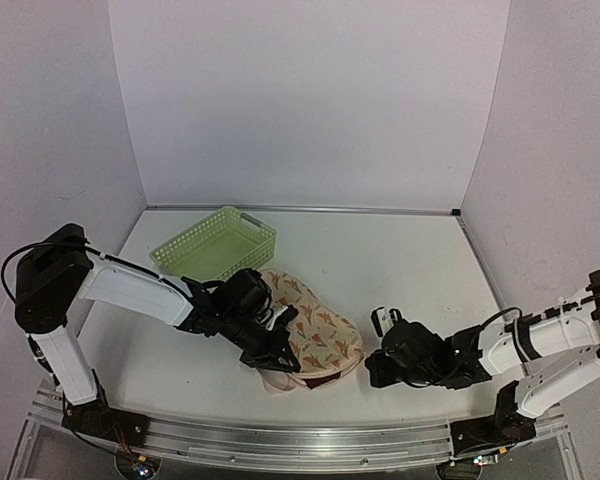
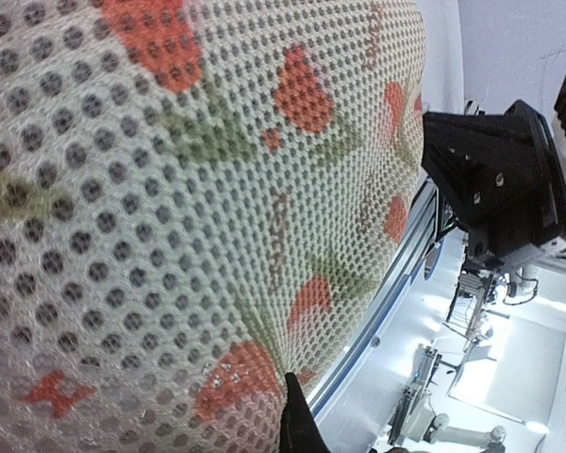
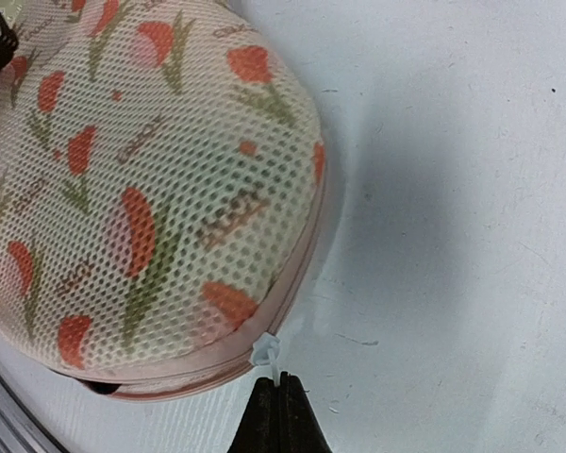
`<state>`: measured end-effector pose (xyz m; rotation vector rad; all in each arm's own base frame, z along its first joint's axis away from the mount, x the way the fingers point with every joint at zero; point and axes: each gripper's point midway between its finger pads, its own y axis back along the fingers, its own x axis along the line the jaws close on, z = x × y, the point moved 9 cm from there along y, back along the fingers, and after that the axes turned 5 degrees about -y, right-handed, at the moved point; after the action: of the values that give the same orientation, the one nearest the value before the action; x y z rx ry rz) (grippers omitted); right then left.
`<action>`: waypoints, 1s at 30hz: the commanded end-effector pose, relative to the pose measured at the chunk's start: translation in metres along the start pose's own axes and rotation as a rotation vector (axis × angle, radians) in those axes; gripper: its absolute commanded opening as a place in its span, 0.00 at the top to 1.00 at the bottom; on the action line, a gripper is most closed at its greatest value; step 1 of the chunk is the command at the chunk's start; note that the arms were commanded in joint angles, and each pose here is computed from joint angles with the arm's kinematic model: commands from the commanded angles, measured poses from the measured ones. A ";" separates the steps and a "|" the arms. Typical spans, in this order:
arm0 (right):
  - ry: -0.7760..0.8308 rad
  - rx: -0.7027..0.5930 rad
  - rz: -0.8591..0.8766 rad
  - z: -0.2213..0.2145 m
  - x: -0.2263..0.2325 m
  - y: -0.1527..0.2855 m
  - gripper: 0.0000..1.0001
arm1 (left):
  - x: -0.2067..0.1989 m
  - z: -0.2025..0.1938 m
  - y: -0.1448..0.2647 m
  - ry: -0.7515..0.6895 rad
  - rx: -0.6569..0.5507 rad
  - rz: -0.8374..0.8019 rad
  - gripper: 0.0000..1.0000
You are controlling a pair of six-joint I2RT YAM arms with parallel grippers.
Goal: Unzip the laundry bag and remove the bra
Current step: Unzip the zipper of the laundry bag, then move the laundry bag to the center of the board.
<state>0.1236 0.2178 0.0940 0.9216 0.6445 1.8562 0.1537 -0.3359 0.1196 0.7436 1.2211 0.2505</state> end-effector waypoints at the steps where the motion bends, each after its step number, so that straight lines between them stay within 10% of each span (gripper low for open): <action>1: -0.014 -0.034 -0.052 0.016 -0.010 0.003 1.00 | -0.007 -0.011 0.014 -0.085 0.058 -0.008 1.00; 30: 0.174 0.007 0.015 0.071 0.001 -0.012 1.00 | -0.003 -0.010 0.011 -0.131 0.086 0.058 1.00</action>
<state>0.1790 0.2283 0.1220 0.7469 0.8155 2.0046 0.1439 -0.3220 0.1225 0.8385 1.0807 0.1775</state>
